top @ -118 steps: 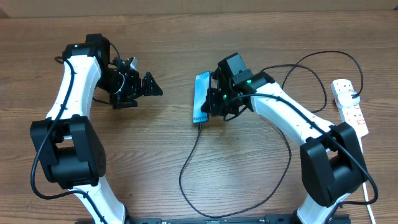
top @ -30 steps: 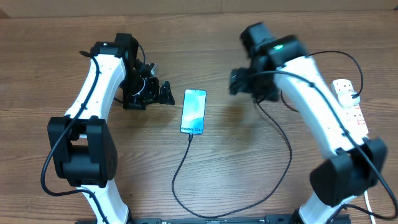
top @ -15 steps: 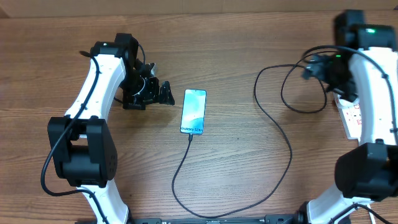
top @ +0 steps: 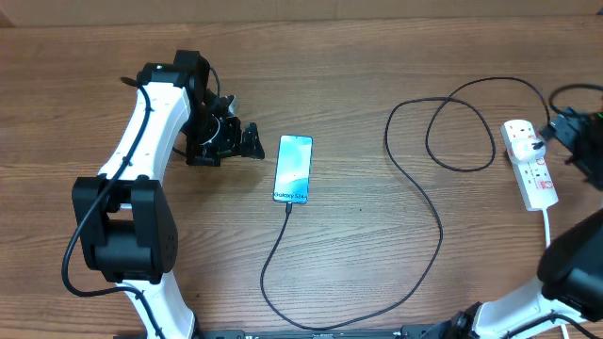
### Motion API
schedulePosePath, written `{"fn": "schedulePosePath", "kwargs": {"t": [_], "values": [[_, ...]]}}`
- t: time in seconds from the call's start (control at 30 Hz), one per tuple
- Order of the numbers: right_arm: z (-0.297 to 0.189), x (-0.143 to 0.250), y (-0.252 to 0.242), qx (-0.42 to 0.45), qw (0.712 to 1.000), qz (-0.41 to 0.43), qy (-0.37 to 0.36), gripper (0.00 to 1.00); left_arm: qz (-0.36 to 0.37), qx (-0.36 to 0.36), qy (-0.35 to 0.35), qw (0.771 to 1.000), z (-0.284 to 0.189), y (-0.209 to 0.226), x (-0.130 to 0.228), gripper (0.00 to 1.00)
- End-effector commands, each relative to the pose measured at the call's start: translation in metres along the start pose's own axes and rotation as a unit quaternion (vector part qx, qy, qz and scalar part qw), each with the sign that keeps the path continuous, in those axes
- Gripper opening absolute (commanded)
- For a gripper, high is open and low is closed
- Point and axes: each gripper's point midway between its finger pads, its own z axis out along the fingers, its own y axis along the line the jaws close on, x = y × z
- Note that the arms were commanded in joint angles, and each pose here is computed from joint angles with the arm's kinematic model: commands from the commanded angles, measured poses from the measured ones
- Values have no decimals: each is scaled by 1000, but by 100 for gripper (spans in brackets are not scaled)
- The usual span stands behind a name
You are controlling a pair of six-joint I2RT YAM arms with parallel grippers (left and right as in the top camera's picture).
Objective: Plug charger to phone and switch on socket
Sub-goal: 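Move the right gripper over to the white power strip's switches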
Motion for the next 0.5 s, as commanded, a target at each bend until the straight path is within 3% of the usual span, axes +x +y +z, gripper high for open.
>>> {"fn": "schedulePosePath", "kwargs": {"t": [0.0, 0.47], "values": [[21, -8, -28, 11, 999, 31, -3, 100, -1, -1, -7, 1000, -4, -4, -1, 100], [96, -16, -42, -4, 996, 61, -66, 100, -1, -1, -7, 1000, -4, -4, -1, 100]]}}
